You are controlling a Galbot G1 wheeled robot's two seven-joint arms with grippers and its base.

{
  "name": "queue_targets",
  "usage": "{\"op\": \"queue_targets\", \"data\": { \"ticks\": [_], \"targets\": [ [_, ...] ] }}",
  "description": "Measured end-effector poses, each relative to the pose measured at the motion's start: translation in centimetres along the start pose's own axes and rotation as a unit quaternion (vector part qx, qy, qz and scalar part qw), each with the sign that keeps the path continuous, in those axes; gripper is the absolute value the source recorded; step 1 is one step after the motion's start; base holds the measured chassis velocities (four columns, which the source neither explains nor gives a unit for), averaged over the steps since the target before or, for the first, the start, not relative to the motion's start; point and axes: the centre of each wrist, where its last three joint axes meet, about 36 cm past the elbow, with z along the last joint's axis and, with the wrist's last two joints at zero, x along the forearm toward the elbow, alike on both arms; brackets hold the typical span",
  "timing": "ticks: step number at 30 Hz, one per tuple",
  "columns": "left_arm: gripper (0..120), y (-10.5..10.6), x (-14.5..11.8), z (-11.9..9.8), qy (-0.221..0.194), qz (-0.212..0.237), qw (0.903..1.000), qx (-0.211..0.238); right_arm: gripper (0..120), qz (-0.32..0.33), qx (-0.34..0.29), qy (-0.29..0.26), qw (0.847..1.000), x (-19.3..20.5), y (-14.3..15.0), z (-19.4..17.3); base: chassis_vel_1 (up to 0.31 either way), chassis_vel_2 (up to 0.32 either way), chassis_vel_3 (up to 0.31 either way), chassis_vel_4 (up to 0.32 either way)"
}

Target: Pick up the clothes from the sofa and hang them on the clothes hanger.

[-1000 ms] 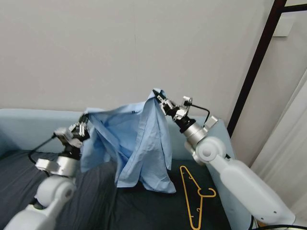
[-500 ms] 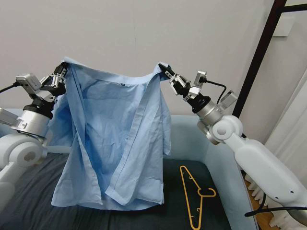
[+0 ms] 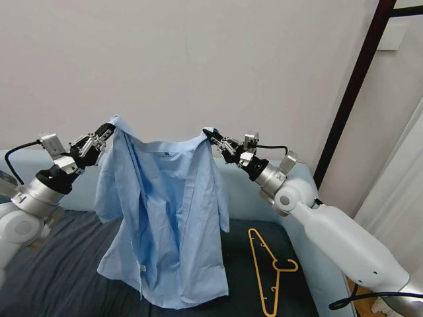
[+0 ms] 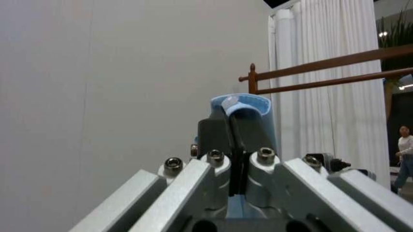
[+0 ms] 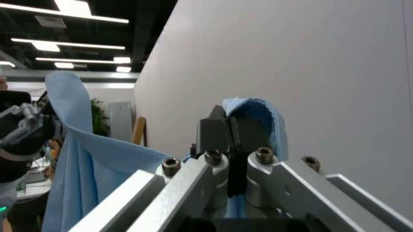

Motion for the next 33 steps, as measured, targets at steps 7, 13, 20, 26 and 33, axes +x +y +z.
{"op": "queue_targets", "data": {
  "ticks": [7,13,20,26,33],
  "targets": [
    [0,0.9,-2.0,-4.3,-0.054,-0.036,0.9972,-0.036,0,-0.027,-0.019,-0.062,0.998,-1.2,-0.9,-4.3,0.0,0.0,0.0,0.0],
    [0,1.0,-3.3,-7.1,-0.068,-0.095,0.9888,-0.093,0,-0.076,-0.038,-0.102,0.991,-2.3,-0.8,-7.5,0.0,0.0,0.0,0.0],
    [0,-1.4,-0.4,-0.4,0.03,-0.149,0.976,-0.156,0,-0.048,-0.033,-0.011,0.998,1.2,0.2,-0.5,0.0,0.0,0.0,0.0],
    [0,-6.0,3.3,9.1,0.138,-0.216,0.9558,-0.144,0,0.037,-0.032,0.1,0.994,7.1,3.4,11.9,0.0,0.0,0.0,0.0],
    [0,-8.2,5.4,12.0,0.211,-0.257,0.9339,-0.131,0,0.136,0.022,0.165,0.977,8.8,4.4,17.7,0.0,0.0,0.0,0.0]
  ]
}}
